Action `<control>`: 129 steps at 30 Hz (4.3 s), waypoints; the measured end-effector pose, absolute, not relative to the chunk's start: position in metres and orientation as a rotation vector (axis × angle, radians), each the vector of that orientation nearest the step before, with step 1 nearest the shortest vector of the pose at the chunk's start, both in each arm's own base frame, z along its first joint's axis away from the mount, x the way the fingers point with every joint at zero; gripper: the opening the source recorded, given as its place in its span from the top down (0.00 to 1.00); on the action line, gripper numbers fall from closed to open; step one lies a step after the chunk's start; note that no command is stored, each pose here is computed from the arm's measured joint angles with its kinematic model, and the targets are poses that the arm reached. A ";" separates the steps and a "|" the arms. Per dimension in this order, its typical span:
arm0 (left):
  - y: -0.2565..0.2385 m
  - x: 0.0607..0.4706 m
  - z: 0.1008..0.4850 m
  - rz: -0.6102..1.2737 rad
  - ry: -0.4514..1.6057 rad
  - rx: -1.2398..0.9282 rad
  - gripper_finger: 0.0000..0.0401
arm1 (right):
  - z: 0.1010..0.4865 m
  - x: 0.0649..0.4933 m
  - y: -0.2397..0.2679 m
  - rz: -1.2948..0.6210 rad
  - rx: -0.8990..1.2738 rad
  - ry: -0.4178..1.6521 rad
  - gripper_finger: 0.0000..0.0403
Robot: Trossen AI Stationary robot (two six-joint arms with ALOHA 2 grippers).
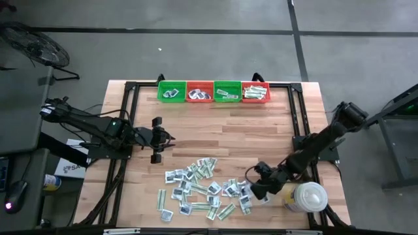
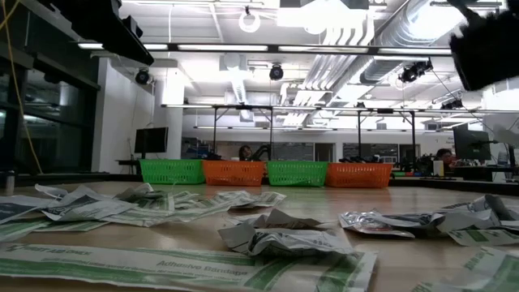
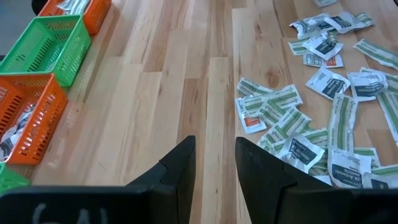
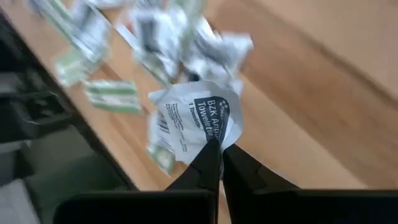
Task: Pick & Place First Aid Supplies
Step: Put the gray towelette pack in the left orange bin
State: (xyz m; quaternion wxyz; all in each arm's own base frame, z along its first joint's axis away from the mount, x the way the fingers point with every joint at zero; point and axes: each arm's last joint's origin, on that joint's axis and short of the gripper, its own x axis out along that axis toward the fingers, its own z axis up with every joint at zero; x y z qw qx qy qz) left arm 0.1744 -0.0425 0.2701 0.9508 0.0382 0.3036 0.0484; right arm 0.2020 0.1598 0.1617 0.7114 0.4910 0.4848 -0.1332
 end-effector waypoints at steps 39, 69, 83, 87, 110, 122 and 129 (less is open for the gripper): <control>0.069 0.211 0.299 0.420 0.206 0.034 0.71 | 0.248 0.240 -0.054 -0.296 0.454 0.361 1.00; 0.172 0.304 0.298 0.430 -0.006 -0.003 0.48 | 0.309 0.269 -0.192 -0.417 0.135 0.213 1.00; 0.183 0.298 0.302 0.459 -0.048 -0.017 0.48 | 0.314 0.308 -0.204 -0.382 0.046 0.216 1.00; 0.182 0.299 0.301 0.457 -0.041 -0.021 0.48 | 0.311 0.319 -0.206 -0.343 0.037 0.228 1.00; 0.183 0.298 0.296 0.482 0.001 -0.091 0.73 | 0.316 0.322 -0.211 -0.305 0.032 0.213 1.00; 0.183 0.298 0.296 0.495 -0.004 -0.107 0.98 | 0.316 0.321 -0.210 -0.245 0.029 0.218 1.00; 0.183 0.298 0.295 0.507 -0.002 -0.108 0.99 | 0.316 0.319 -0.209 -0.209 0.050 0.235 0.95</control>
